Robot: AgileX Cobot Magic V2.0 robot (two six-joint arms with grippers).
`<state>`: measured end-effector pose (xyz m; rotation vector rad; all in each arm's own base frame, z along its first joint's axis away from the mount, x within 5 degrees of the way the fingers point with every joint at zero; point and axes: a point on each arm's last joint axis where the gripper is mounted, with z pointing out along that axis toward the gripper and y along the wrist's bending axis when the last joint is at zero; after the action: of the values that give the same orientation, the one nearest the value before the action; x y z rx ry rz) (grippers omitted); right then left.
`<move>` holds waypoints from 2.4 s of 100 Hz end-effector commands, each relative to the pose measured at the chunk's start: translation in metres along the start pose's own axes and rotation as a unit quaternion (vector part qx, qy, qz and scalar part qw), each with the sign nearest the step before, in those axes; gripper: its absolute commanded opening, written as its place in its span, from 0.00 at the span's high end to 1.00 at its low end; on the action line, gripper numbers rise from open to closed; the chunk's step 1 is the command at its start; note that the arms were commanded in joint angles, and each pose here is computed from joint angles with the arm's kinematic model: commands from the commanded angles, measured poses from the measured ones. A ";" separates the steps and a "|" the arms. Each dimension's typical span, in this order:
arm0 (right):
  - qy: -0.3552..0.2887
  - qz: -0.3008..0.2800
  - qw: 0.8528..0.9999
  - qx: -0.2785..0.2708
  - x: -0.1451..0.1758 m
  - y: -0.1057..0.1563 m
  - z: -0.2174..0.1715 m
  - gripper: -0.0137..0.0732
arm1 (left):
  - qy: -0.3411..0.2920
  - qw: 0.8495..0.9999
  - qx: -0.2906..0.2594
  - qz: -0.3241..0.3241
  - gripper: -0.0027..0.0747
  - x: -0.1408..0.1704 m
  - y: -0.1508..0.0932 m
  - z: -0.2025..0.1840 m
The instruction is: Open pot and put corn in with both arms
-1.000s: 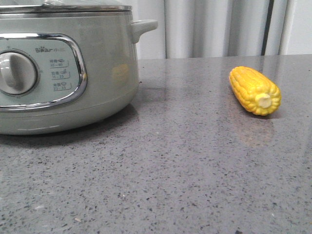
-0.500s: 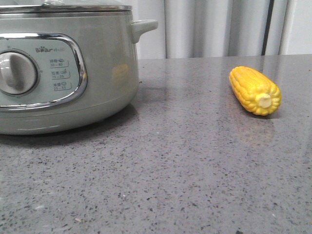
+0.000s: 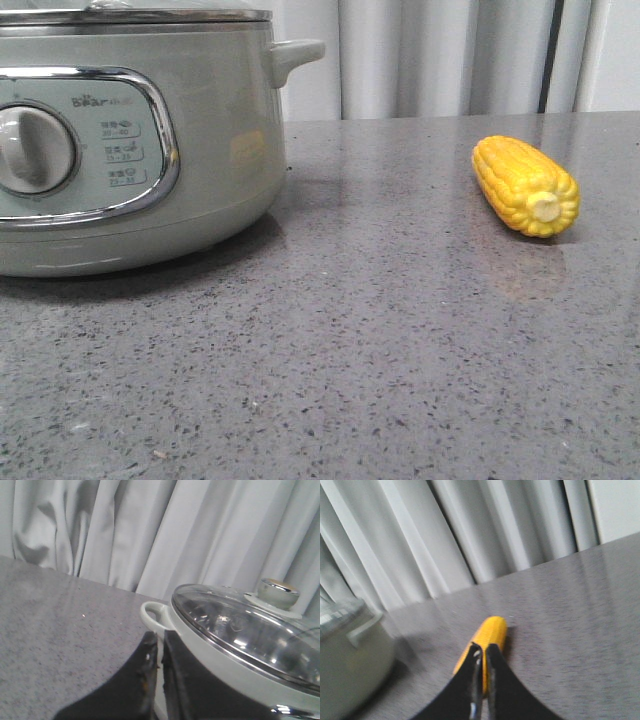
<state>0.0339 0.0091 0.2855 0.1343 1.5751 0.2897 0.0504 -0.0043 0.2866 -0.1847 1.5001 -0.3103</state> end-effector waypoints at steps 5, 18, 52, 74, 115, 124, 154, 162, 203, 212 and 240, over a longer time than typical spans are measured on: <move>-0.003 -0.072 0.997 0.031 -0.035 0.004 0.004 0.70 | -0.021 0.998 0.000 0.062 0.69 -0.038 -0.011 0.018; 0.007 -0.090 0.995 0.041 -0.052 0.006 0.016 0.36 | 0.001 0.997 -0.005 0.072 0.28 -0.053 -0.016 0.043; 0.050 -0.089 0.994 0.049 -0.060 0.005 0.040 0.14 | 0.033 0.981 0.132 0.142 0.26 -0.064 -0.064 0.106; 0.049 -0.089 0.994 0.049 -0.061 0.005 0.041 0.14 | 0.055 0.971 0.185 0.141 0.26 -0.060 -0.102 0.154; 0.059 -0.089 0.993 0.050 -0.059 0.005 0.040 0.14 | 0.091 0.969 0.184 0.141 0.26 -0.028 -0.118 0.214; 0.066 -0.088 0.993 0.051 -0.058 0.004 0.040 0.14 | 0.106 0.969 0.178 0.131 0.26 -0.020 -0.117 0.220; 0.066 -0.088 0.993 0.051 -0.058 0.004 0.040 0.14 | 0.128 0.969 0.171 0.123 0.32 -0.006 -0.116 0.228; 0.066 -0.088 0.993 0.051 -0.058 0.004 0.040 0.14 | 0.128 0.969 0.171 0.123 0.43 -0.006 -0.116 0.228; 0.066 -0.088 0.993 0.051 -0.058 0.004 0.040 0.14 | 0.104 0.971 0.178 0.119 0.84 -0.014 -0.118 0.227; 0.066 -0.088 0.993 0.051 -0.058 0.004 0.040 0.14 | 0.084 0.973 0.181 0.115 0.84 -0.027 -0.121 0.224; 0.066 -0.088 0.993 0.051 -0.058 0.004 0.040 0.14 | 0.017 0.981 0.156 0.111 0.84 -0.097 -0.114 0.206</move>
<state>0.0731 0.0033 0.3252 0.0594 1.8138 0.0993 0.2587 -0.1127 0.3677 0.3013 1.7261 -0.3483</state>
